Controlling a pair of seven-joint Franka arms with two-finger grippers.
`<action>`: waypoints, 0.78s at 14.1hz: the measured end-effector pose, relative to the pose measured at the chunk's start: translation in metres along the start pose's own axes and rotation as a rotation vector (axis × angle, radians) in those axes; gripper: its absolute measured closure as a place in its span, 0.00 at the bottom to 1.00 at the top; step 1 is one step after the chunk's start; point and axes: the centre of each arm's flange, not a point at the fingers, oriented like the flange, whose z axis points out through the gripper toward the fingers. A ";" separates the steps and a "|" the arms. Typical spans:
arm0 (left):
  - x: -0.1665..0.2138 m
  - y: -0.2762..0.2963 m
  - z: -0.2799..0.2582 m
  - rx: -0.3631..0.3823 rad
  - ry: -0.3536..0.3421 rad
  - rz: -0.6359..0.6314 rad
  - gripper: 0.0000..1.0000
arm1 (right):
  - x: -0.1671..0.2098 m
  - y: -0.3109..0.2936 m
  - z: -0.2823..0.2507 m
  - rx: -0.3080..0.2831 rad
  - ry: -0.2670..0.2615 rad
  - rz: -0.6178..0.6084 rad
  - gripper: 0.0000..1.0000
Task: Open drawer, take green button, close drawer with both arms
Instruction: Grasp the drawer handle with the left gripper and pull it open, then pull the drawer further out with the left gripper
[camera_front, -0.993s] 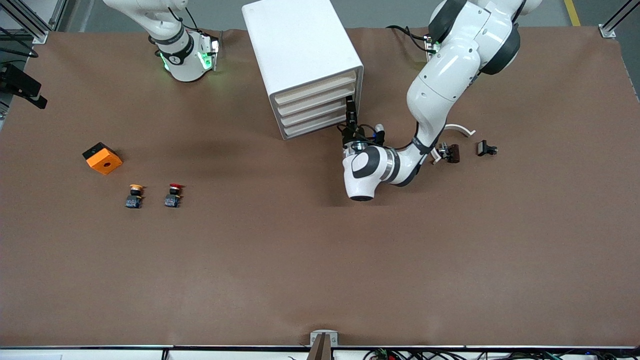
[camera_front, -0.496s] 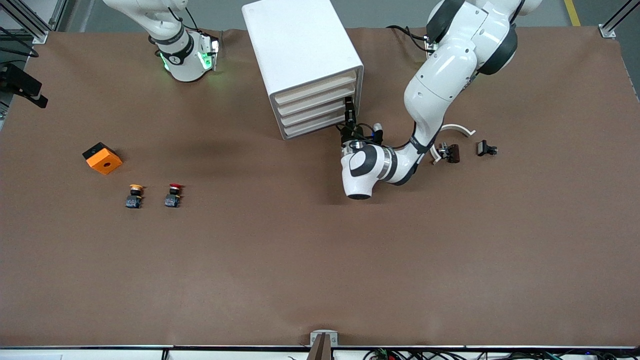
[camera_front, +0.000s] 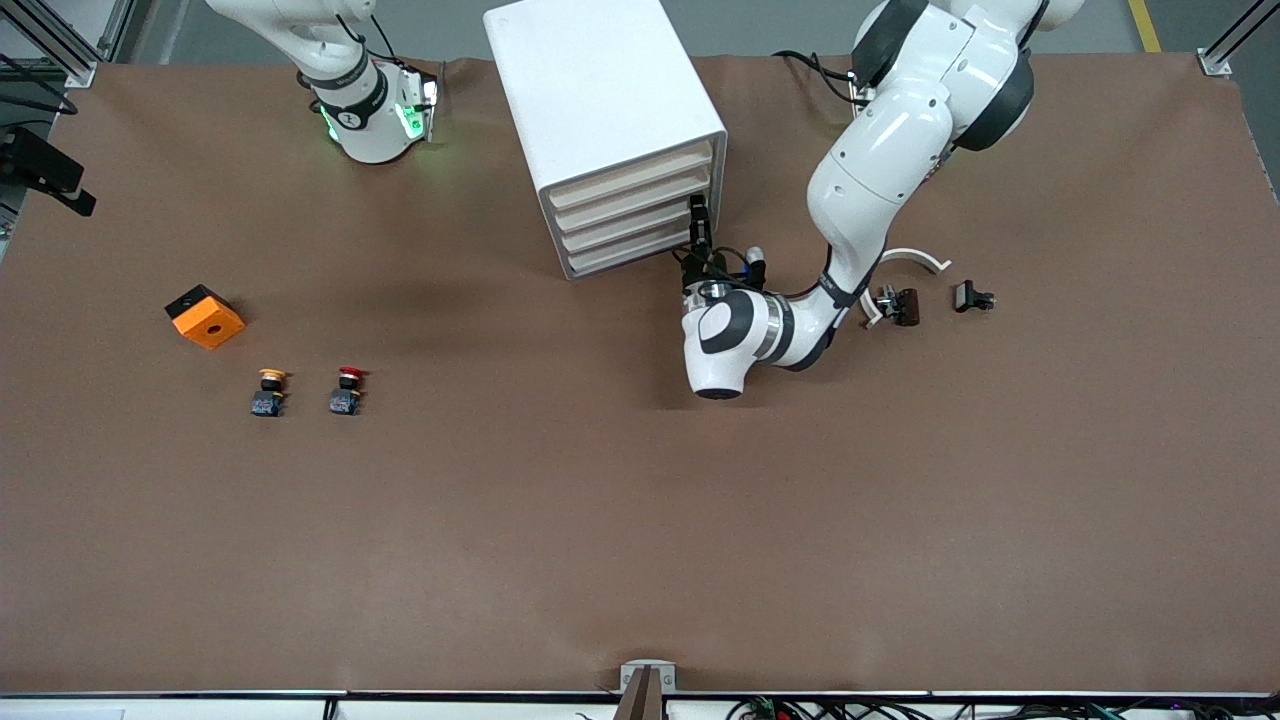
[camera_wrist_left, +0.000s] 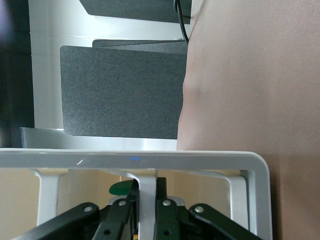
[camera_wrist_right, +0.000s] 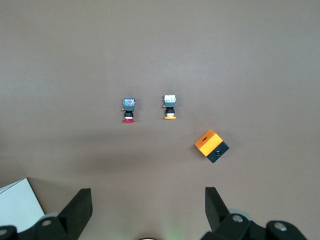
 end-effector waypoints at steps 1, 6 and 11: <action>0.000 0.000 0.000 0.000 0.000 0.000 0.85 | 0.002 0.000 0.003 0.000 -0.005 0.000 0.00; 0.009 0.002 -0.012 -0.007 -0.012 -0.014 0.85 | 0.017 -0.001 0.025 0.000 -0.047 -0.002 0.00; 0.032 0.003 -0.042 -0.019 -0.072 -0.018 0.85 | 0.042 -0.006 0.050 -0.001 -0.085 -0.013 0.00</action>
